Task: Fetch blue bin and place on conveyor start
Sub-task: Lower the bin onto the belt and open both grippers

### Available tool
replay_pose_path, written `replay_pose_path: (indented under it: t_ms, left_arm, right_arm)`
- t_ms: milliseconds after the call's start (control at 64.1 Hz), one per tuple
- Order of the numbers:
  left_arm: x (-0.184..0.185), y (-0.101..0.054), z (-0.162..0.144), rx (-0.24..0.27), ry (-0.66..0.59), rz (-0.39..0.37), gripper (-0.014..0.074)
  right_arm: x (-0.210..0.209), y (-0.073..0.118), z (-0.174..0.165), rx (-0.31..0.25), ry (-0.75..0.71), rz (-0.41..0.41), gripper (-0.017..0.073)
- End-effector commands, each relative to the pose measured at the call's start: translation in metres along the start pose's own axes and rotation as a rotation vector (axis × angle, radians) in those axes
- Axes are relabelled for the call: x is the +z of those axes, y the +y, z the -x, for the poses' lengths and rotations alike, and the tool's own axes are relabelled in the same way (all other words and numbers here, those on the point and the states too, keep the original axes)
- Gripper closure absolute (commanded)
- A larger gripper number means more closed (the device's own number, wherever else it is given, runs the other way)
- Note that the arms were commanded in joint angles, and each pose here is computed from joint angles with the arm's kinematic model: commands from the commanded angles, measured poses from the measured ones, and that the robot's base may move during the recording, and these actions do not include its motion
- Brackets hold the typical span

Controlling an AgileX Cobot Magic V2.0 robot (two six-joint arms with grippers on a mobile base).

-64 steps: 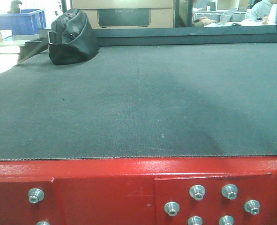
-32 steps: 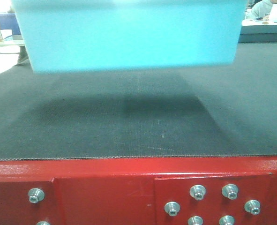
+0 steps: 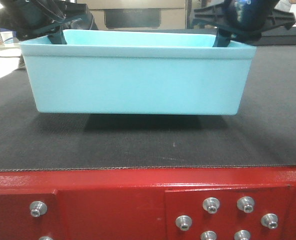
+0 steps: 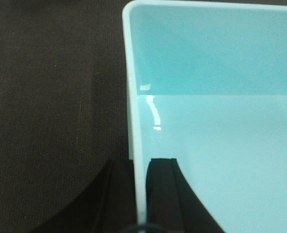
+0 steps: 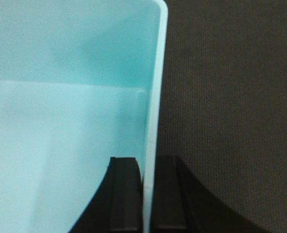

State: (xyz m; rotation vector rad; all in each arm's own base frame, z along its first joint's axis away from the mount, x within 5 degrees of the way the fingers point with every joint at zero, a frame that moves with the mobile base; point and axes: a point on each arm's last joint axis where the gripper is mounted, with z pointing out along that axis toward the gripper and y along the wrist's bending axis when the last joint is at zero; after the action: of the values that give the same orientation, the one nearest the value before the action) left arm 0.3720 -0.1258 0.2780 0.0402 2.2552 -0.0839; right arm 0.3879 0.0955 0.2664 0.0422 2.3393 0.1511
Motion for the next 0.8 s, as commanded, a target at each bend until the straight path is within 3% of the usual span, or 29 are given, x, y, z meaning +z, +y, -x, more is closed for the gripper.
replay_pose_path:
  t_ms: [0,125,234,328,390,468,546,780]
  left_arm:
    - [-0.002,-0.013,0.007,0.005,-0.079,-0.085,0.0705]
    - [0.012,-0.013,-0.002,0.012,-0.038,-0.071,0.0692]
    - [0.016,-0.013,-0.004,0.014,-0.026,-0.066,0.0579]
    - [0.016,-0.013,-0.004,0.014,-0.026,-0.066,0.0432]
    - [0.016,-0.012,-0.004,0.014,-0.023,-0.059,0.0315]
    - [0.016,-0.008,-0.005,0.012,-0.007,-0.038,0.0188]
    - [0.017,-0.004,-0.006,0.008,0.01,-0.017,0.0144]
    - [0.016,0.008,-0.004,-0.006,0.03,0.029,0.0192]
  right_arm:
    - [-0.002,0.011,0.008,0.006,-0.085,0.063,0.0713]
    - [-0.002,0.011,0.009,0.006,-0.096,0.068,0.0692]
    - [-0.001,0.011,0.008,0.008,-0.089,0.065,0.0494]
    - [-0.001,0.011,0.008,0.008,-0.089,0.065,0.0313]
    - [-0.001,0.01,0.008,0.01,-0.087,0.063,0.0247]
    - [-0.001,0.009,0.008,0.011,-0.086,0.061,0.023]
    - [-0.001,0.008,0.009,0.014,-0.087,0.058,0.023]
    - [-0.005,0.0,0.013,0.024,-0.096,0.042,0.023]
